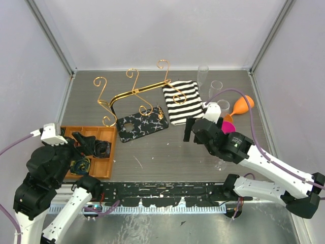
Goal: Place the wine glass upside down on the wine glass rack
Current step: Adjust the wine rack at the center of the board.
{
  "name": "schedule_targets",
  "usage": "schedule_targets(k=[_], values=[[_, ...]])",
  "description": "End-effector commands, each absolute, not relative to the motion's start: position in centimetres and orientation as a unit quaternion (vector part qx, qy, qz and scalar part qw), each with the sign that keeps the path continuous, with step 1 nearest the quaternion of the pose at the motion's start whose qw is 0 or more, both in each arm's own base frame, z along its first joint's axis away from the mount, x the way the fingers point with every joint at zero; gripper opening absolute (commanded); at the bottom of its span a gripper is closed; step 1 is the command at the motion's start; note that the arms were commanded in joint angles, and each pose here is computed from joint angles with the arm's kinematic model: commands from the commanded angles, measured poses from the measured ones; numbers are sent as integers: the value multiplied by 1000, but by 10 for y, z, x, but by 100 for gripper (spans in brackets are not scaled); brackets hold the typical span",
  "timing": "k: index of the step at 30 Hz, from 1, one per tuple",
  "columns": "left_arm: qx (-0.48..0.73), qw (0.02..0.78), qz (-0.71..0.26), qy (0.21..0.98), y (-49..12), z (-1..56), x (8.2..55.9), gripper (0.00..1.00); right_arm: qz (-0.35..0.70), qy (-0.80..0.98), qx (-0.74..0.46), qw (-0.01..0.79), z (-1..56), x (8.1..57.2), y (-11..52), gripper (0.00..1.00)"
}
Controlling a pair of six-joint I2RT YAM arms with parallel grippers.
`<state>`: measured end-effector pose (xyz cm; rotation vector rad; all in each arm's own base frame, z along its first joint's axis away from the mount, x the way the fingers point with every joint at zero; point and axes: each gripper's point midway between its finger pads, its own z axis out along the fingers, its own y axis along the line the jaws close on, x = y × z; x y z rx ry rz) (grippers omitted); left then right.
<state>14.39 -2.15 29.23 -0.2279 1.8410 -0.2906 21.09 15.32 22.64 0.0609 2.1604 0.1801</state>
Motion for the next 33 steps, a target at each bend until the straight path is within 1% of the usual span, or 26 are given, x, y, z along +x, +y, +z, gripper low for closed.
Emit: schedule_targets(k=[1, 9, 13, 16, 21, 29, 33], values=[[-105, 595, -122, 788, -21, 297, 149, 98, 170, 866, -37, 470, 227, 207, 194, 99], [-141, 588, -89, 792, -7, 285, 151, 98, 236, 849, -68, 469, 190, 207, 247, 96], [-171, 587, -59, 789, 8, 283, 148, 98, 248, 831, -86, 491, 171, 195, 282, 96], [-179, 590, -53, 786, 11, 283, 148, 98, 289, 807, -97, 506, 160, 185, 309, 96], [-173, 581, -46, 794, 9, 280, 152, 98, 322, 773, -107, 536, 147, 196, 351, 96], [-172, 573, -40, 800, 8, 278, 156, 99, 368, 690, -153, 604, 151, 214, 422, 96], [-177, 577, -39, 797, 11, 279, 154, 99, 397, 643, -155, 637, 155, 220, 447, 91]])
